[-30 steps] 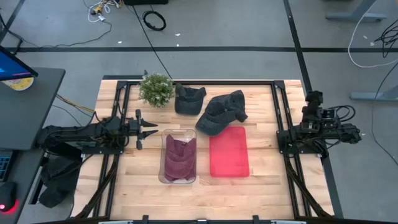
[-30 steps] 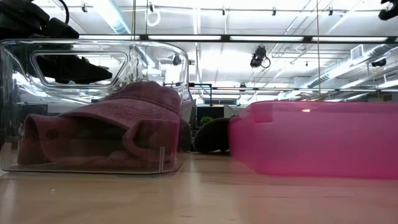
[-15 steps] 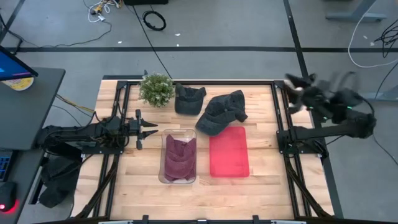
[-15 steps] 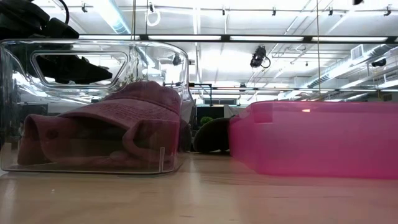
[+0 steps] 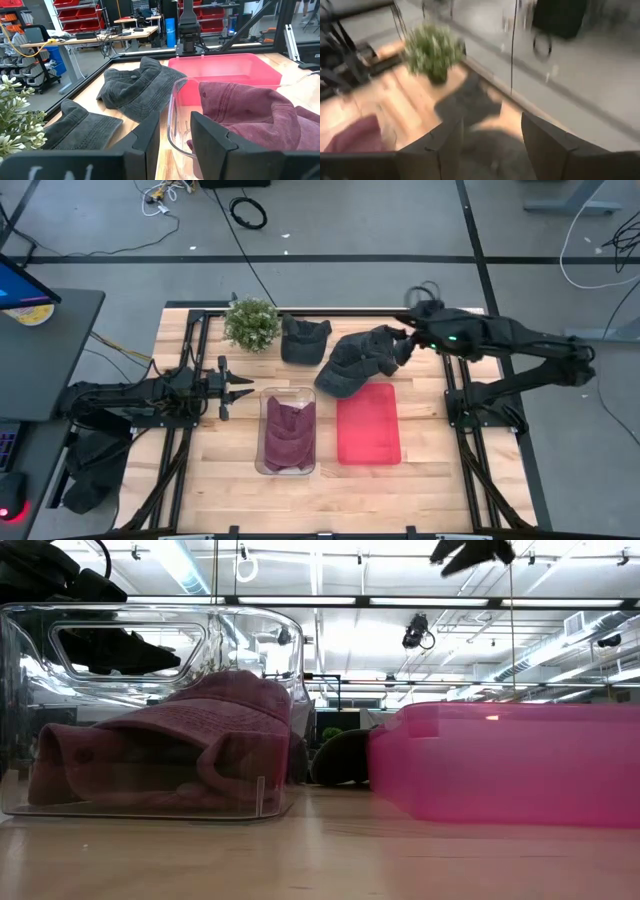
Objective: Pick & Place hat
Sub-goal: Put the black cap into the red bin
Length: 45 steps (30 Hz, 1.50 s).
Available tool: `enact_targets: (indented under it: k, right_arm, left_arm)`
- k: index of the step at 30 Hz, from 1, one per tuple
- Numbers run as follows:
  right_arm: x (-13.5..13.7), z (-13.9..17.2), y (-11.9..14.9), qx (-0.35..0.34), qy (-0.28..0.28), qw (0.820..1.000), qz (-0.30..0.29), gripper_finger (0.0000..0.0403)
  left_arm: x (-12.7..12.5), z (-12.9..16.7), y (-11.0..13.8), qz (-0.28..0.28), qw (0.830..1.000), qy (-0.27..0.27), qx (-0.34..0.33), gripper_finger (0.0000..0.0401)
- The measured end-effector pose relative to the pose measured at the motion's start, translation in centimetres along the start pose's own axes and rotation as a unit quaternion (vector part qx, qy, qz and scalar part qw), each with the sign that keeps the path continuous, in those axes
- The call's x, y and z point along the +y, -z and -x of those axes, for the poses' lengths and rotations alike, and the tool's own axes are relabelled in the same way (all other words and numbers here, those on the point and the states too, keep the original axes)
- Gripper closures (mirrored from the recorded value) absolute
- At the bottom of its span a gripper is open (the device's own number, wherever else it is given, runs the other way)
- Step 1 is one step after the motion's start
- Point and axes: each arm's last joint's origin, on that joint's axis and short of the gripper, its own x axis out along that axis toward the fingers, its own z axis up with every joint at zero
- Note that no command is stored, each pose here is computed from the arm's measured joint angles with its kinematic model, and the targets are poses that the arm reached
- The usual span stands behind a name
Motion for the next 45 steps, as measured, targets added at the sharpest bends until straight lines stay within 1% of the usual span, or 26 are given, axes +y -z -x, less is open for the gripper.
enact_targets:
  k: [3, 6, 12, 17, 22, 27, 32, 40, 45]
  right_arm:
    - [0.2, -2.2, 0.2, 0.068, -0.03, 0.997, -0.019, 0.0198]
    - [0.1, -3.9, 0.3, 0.107, -0.056, 0.992, -0.03, 0.0198]
    - [-0.7, -7.5, 1.0, 0.176, -0.047, 0.983, -0.037, 0.0198]
    - [-0.9, -10.5, 1.6, 0.221, -0.049, 0.974, -0.029, 0.0198]
    - [-1.2, -13.0, 2.2, 0.253, -0.056, 0.965, -0.028, 0.0198]
    - [-1.5, -14.8, 2.7, 0.271, -0.053, 0.961, -0.021, 0.0198]
    - [-1.5, -15.9, 2.8, 0.269, -0.052, 0.962, -0.021, 0.0198]
    - [-1.0, -17.6, 3.9, 0.305, -0.082, 0.949, -0.018, 0.0198]
    - [-0.7, -18.4, 3.9, 0.296, -0.078, 0.951, -0.046, 0.0198]
  left_arm:
    - [0.0, 0.0, 0.0, 0.0, 1.0, 0.0, 0.0, 0.0286]
    - [0.0, 0.0, 0.0, 0.0, 1.0, 0.0, 0.0, 0.0286]
    - [0.0, 0.0, 0.0, 0.0, 1.0, 0.0, 0.0, 0.0286]
    - [0.0, 0.0, 0.0, 0.0, 1.0, 0.0, 0.0, 0.0286]
    - [0.0, 0.0, 0.0, 0.0, 1.0, 0.0, 0.0, 0.0286]
    - [0.0, 0.0, 0.0, 0.0, 1.0, 0.0, 0.0, 0.0286]
    - [0.0, 0.0, 0.0, 0.0, 1.0, 0.0, 0.0, 0.0286]
    - [0.0, 0.0, 0.0, 0.0, 1.0, 0.0, 0.0, 0.0286]
    - [0.0, 0.0, 0.0, 0.0, 1.0, 0.0, 0.0, 0.0286]
